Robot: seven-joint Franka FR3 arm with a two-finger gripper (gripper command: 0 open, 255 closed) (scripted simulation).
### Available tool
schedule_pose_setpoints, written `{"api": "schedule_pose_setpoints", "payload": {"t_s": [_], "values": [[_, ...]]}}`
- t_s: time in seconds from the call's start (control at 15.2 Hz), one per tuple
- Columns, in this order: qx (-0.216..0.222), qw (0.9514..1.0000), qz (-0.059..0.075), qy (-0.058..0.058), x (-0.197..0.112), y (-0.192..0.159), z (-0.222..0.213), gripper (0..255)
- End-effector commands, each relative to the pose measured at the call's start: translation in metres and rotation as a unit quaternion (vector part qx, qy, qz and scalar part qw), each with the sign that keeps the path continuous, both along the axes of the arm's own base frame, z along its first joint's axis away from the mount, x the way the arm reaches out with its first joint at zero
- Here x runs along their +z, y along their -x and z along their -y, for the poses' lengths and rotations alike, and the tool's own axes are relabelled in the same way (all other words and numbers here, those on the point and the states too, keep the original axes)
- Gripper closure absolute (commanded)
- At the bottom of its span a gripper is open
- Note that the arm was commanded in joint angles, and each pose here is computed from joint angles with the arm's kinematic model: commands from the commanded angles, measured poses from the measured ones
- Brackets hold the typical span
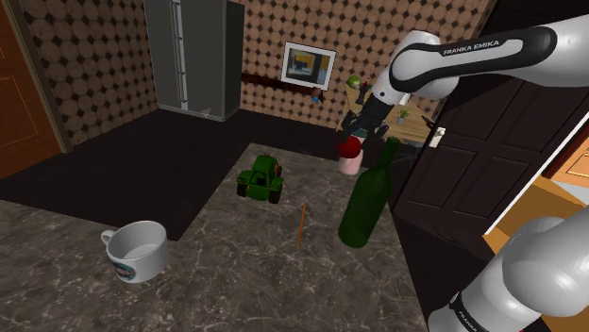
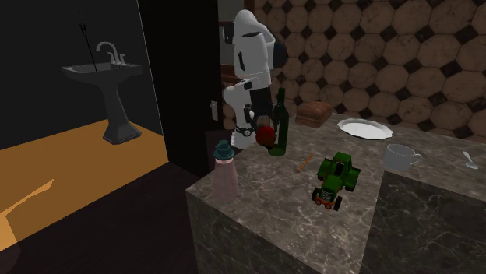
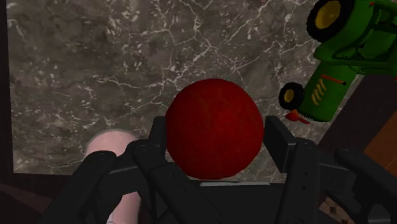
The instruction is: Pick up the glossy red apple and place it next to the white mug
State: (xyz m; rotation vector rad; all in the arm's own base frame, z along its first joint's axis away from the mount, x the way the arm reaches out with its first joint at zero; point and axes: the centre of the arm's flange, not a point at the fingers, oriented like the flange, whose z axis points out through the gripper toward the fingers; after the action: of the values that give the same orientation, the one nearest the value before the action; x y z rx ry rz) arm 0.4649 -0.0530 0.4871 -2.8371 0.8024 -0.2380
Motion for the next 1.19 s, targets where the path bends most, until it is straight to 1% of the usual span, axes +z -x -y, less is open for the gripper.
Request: {"api": "schedule_pose_setpoints", "payload": {"t_s": [0.0,1.12], "values": [[-0.001,1.0000,0.000,0.000,-0.002,0.003,-0.023,255],[-0.001,1.0000,0.000,0.000,-0.001,0.014,-0.247,255]]}}
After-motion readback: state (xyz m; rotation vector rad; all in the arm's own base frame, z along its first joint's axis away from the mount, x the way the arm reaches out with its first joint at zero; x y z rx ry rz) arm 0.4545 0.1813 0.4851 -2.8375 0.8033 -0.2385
